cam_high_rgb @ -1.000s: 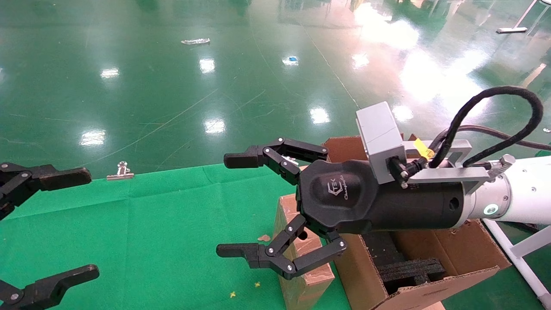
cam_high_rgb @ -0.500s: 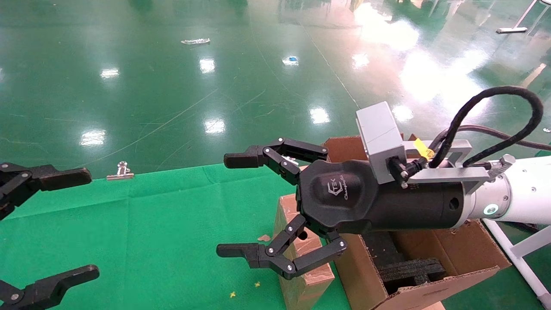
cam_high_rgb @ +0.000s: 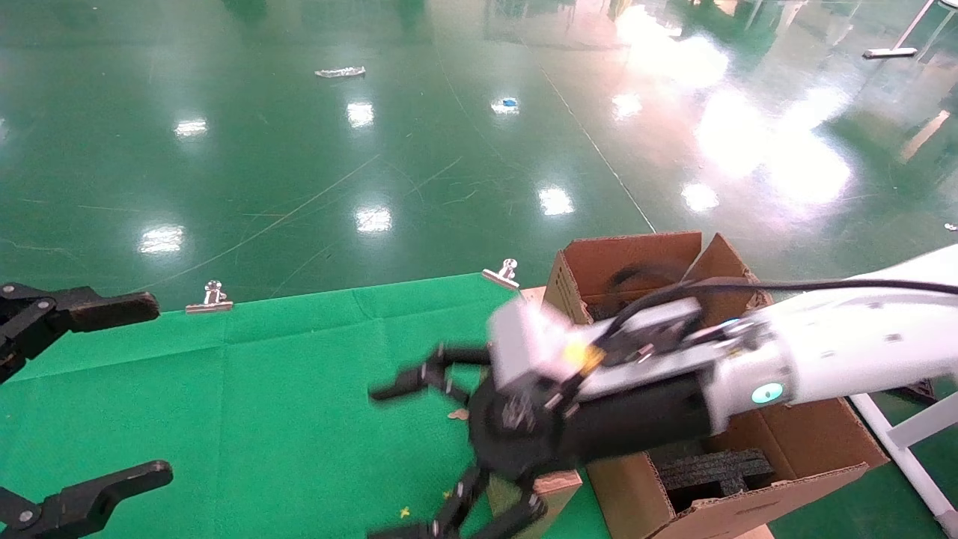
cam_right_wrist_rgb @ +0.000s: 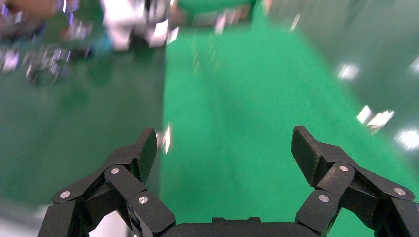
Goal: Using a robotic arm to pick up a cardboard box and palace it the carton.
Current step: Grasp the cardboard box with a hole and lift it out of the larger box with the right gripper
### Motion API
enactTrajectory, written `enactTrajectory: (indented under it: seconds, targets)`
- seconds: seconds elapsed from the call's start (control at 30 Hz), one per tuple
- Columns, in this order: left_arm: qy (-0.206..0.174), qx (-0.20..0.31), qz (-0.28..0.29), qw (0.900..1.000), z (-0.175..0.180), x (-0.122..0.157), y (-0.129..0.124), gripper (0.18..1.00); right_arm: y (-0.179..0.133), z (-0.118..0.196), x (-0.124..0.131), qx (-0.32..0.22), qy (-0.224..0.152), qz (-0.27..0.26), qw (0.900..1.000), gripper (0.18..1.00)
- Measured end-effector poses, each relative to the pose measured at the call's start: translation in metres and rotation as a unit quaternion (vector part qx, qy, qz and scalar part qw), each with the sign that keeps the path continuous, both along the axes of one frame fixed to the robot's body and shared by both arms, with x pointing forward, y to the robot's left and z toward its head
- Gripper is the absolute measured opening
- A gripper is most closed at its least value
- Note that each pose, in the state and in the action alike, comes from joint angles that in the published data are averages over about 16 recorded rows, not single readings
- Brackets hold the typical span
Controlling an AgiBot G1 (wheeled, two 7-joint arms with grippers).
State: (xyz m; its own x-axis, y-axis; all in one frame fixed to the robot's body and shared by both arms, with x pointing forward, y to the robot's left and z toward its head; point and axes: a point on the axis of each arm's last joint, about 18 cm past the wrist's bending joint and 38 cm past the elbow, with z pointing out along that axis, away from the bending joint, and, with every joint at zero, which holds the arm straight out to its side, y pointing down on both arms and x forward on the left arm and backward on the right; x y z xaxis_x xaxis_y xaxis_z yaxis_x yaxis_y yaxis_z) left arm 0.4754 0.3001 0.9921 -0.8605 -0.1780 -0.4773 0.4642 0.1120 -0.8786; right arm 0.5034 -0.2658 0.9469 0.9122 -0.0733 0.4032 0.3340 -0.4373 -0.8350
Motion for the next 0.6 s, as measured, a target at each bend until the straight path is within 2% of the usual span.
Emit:
enactTrajectory:
  seconds: [0.13, 0.27, 0.6]
  targets:
    - [0.000, 0.000, 0.000, 1.0000, 0.000, 0.000, 0.000, 1.001, 0.008, -0.011, 0.014, -0.073, 0.013, -0.020, 0.997, 1.000]
    - [0.000, 0.000, 0.000, 1.0000, 0.000, 0.000, 0.000, 1.001, 0.012, -0.011, 0.026, -0.138, 0.011, -0.044, 0.989, 1.000]
    - [0.000, 0.000, 0.000, 1.0000, 0.000, 0.000, 0.000, 1.001, 0.008, 0.029, 0.036, -0.233, -0.032, -0.086, 0.968, 1.000]
